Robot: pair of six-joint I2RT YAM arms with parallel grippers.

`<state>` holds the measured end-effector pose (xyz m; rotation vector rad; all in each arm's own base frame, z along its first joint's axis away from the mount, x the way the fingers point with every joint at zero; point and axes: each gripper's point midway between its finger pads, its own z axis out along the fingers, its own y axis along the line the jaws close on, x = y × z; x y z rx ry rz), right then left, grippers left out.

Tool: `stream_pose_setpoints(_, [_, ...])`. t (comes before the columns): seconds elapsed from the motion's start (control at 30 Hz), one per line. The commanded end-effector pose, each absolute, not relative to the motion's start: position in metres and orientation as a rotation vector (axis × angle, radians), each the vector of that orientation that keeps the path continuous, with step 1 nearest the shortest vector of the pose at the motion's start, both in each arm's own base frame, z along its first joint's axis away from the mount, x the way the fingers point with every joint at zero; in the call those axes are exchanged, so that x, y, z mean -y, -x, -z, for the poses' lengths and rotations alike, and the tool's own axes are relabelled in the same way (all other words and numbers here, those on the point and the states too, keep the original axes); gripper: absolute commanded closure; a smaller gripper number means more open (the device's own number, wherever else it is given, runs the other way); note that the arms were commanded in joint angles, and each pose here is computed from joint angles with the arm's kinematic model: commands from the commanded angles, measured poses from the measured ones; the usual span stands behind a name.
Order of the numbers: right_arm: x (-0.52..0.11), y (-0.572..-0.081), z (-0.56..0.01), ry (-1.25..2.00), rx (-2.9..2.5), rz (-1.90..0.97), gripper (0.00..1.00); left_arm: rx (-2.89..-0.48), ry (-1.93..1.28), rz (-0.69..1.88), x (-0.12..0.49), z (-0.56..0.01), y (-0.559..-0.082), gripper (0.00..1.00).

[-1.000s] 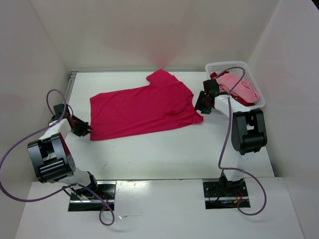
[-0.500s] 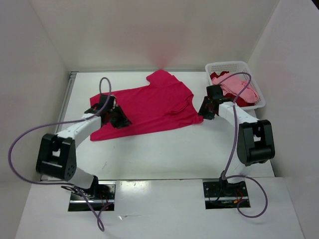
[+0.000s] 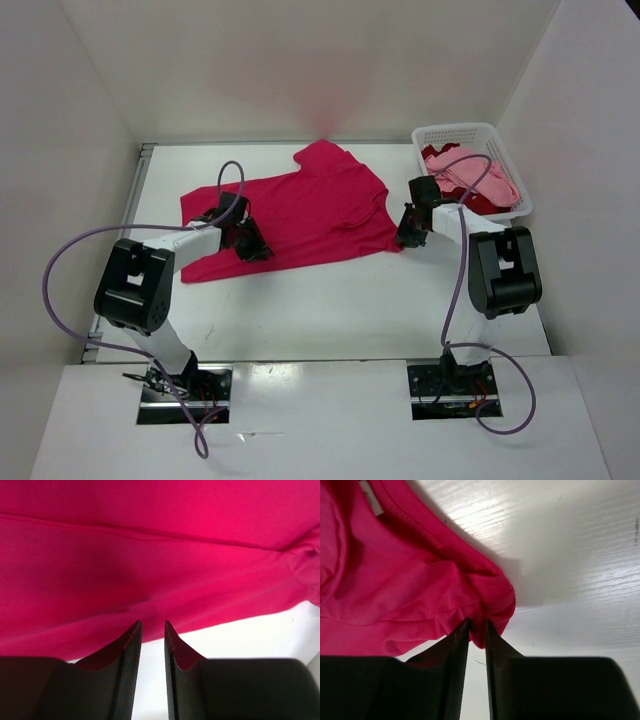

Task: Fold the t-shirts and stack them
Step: Fold the flattened tshirt in 1/3 of the way

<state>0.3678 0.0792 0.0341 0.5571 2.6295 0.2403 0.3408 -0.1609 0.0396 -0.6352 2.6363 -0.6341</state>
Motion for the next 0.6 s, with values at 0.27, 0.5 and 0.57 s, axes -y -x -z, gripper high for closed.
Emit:
stream_pose_setpoints(0.27, [-0.059,-0.403,-0.048,-0.591,-2.510,-0.105,0.99,-2.674,0.689,0.485,0.127,-0.014,-0.329,0.68])
stream_pose_setpoints(0.5, [-0.043,-0.416,-0.045,-0.597,-2.472,-0.008,1.00,-2.695,0.704,0.435,0.108,-0.007,-0.316,0.68])
stream_pose_setpoints(0.57, [-0.043,-0.421,-0.048,-0.583,-2.453,-0.014,1.00,-2.703,0.698,0.414,0.105,-0.006,-0.314,0.68])
